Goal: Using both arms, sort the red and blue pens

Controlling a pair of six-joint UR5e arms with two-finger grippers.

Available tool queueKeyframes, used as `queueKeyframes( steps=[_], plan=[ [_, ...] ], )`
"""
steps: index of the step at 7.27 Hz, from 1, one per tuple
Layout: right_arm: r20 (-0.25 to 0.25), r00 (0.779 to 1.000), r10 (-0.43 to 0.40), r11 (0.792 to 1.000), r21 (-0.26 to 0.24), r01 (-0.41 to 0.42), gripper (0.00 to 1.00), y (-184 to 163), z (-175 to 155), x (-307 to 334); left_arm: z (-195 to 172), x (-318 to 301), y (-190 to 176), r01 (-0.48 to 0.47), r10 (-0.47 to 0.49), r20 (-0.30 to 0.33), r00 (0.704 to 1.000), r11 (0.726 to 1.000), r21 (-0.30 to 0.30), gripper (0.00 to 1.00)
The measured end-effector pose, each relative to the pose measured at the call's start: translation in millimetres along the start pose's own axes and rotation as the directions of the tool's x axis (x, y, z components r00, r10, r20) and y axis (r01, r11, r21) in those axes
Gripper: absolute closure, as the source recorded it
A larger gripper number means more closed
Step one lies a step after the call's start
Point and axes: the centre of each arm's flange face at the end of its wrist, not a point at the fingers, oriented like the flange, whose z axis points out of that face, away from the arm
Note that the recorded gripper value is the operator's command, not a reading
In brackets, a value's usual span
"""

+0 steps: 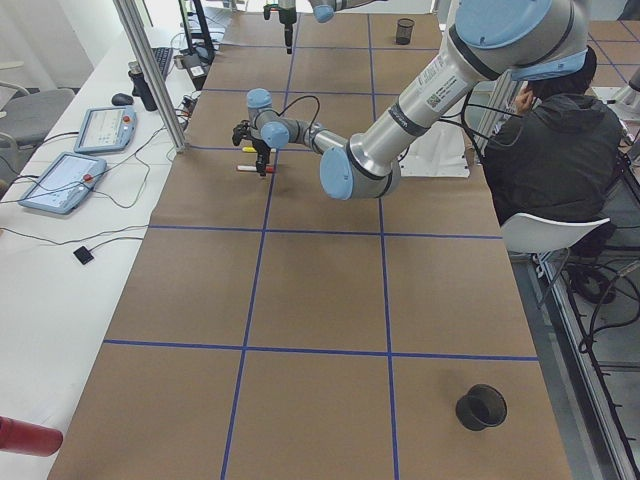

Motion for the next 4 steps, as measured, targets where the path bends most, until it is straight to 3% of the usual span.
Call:
queueKeyframes(
  steps=[1,2,3,4],
  plan=[
    [0.000,1.000,0.001,1.000,-0.001,-0.001,0.00,-1.1,0.8,-0.3,0.4,0.4,0.4,0.008,-0.008,0.000,1.000,1.000,-0.001,0.54],
    [-0.001,1.000,0.001,1.000,-0.002,-0.001,0.00,-2.9,1.5,-0.9,0.8,0.5,0.7,0.013,-0.013,0.001,1.000,1.000,-0.002,0.71],
    [-0.001,1.000,0.002,1.000,-0.003,-0.002,0.00,-4.1,2.3,-1.1,1.2,1.1,1.3,0.015,-0.015,0.001,1.000,1.000,-0.003,1.00],
    [-0.002,1.000,0.003,1.000,-0.004,-0.003,0.00,-4.5,2.9,-0.8,1.6,0.9,1.5,0.015,-0.015,0.002,1.000,1.000,-0.003,1.00]
  ],
)
